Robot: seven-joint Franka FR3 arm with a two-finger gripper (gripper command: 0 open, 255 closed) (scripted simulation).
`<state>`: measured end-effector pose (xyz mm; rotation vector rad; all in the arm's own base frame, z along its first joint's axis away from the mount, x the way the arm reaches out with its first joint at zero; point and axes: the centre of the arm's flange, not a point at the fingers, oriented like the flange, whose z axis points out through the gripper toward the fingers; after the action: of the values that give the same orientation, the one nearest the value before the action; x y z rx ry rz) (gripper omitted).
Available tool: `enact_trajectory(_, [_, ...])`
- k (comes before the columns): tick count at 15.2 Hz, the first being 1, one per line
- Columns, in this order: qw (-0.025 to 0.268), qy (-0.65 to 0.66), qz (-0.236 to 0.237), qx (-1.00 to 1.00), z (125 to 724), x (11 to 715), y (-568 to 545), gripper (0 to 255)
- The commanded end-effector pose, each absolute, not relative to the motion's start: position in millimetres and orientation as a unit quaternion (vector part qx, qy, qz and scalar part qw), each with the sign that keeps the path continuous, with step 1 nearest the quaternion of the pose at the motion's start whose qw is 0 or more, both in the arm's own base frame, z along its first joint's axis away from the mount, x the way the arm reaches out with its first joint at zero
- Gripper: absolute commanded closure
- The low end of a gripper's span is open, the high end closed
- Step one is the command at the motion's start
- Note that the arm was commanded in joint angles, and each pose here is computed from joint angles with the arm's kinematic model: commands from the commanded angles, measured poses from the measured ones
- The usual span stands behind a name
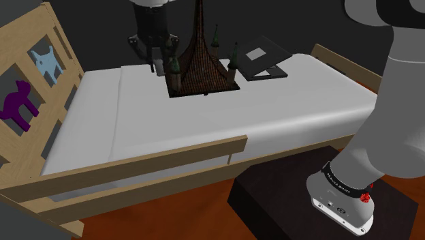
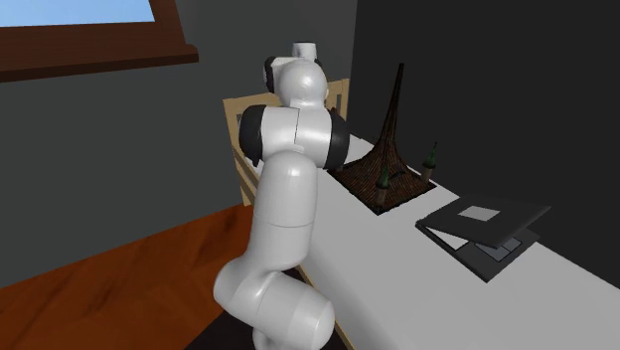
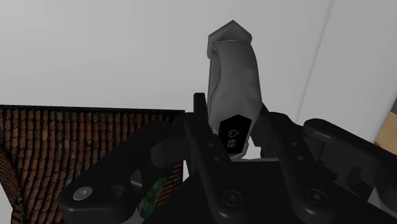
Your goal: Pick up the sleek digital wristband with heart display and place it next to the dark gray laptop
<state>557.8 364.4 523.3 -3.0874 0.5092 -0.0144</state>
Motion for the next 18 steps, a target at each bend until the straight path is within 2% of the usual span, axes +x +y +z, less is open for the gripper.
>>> enact_trajectory(1, [0.006,0.163,-0.004,-0.987,532.2,557.7,364.7,255])
enact_trajectory(18, [0.006,0.163,-0.004,-0.987,532.2,506.6,146.2,255])
